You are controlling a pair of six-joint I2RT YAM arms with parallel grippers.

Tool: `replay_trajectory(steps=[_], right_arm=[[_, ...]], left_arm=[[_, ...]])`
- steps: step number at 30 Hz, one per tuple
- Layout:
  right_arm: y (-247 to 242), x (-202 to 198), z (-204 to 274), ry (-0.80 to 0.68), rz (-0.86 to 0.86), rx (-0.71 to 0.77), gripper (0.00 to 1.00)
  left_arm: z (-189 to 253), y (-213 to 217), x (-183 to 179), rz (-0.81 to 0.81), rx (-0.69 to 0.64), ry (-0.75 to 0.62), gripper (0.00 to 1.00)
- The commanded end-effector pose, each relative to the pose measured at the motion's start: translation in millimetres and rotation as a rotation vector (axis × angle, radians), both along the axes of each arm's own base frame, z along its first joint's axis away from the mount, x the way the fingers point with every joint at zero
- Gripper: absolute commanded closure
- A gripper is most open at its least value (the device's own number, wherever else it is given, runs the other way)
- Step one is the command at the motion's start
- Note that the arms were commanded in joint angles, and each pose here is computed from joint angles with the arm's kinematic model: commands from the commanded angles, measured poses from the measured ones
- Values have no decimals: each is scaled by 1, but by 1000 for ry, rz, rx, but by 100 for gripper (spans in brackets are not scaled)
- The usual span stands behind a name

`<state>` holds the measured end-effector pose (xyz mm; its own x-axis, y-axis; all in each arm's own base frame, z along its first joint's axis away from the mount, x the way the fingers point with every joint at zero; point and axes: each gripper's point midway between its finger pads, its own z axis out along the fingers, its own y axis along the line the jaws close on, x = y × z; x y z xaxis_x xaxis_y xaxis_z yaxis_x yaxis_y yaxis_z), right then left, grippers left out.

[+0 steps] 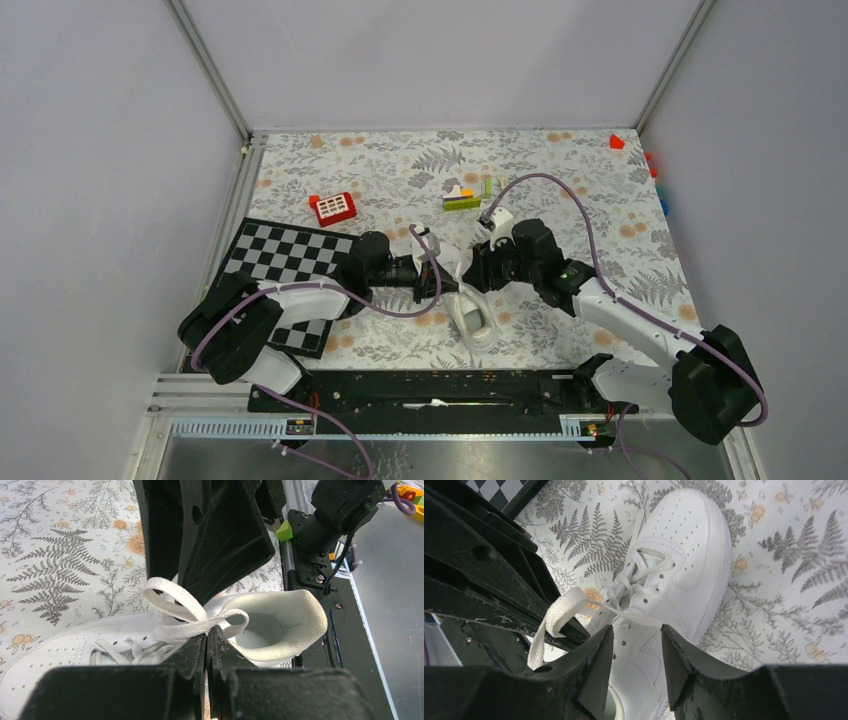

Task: Tie the shoes
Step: Cross the shoelace with the shoelace.

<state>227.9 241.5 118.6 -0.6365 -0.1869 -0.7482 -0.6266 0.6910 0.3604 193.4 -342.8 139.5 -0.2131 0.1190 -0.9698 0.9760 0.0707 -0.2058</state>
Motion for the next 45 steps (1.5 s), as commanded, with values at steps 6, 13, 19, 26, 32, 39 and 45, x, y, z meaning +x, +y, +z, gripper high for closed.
replay_trajectory(steps=[6,13,19,26,32,39,45], right_arm=[[12,23,21,-220,86,24,51],[21,22,20,-191,145,31,48],[21,18,17,-160,163,7,49],[4,15,20,-216,135,-33,48],[-6,10,14,-191,116,-42,48],[-9,9,28,-125,73,67,51],[-10,4,37,-147,72,102,53]], left_arm=[[23,-5,4,-45,-47,-58,100],[24,-5,5,-44,-46,-54,100],[22,-3,6,-36,-37,-52,100],[22,-3,7,-35,-34,-55,100],[24,-2,1,-74,-55,-103,100],[23,-3,3,-94,-37,-163,100],[18,-1,0,-132,-16,-208,100]])
